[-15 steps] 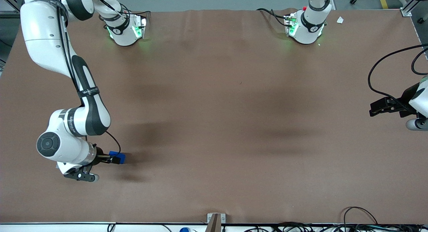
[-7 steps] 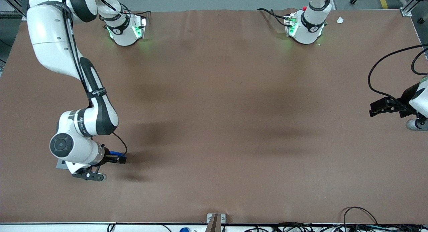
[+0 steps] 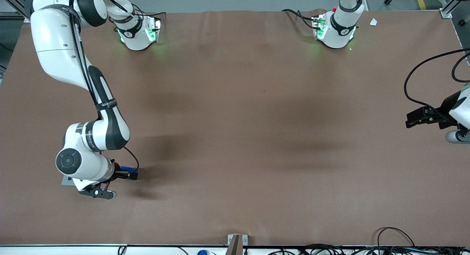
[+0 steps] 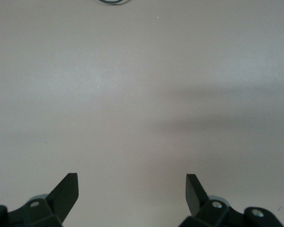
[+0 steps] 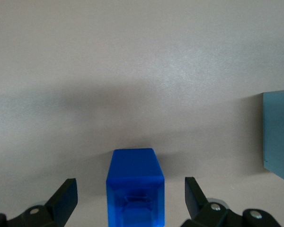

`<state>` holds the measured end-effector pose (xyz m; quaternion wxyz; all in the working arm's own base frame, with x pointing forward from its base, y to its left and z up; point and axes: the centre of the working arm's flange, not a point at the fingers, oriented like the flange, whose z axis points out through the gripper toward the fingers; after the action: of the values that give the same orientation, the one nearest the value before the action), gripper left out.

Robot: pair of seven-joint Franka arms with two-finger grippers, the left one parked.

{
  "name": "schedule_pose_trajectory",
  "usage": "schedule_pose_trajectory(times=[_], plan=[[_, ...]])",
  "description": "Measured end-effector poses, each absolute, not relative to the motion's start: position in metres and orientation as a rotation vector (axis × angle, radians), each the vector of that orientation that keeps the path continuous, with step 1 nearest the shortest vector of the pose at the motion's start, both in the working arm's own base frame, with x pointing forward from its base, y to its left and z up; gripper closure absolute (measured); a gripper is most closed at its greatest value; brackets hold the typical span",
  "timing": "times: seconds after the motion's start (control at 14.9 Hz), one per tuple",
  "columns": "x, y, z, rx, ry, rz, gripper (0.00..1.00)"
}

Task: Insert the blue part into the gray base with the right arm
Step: 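Lift the blue block and carry it over the gray base's recess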

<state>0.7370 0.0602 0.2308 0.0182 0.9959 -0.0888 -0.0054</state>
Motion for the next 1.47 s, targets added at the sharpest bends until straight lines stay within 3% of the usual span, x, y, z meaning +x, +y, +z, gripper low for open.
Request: schedule_pose_trajectory(times=[0.27,0.87,1.07,1.47], plan=[[0.7375,0.0525,0.2303,3.091,-0.291,-0.018,0.02],[0.7373,0.0541,0.2298,3.093,-0.289,-0.020,0.27],[0.7374,0.0559,0.2303,3.106,-0.303,-0.024,0.50],[0.7371,0.0592,0.2311,3.121,-0.313,-0.037,0.49]])
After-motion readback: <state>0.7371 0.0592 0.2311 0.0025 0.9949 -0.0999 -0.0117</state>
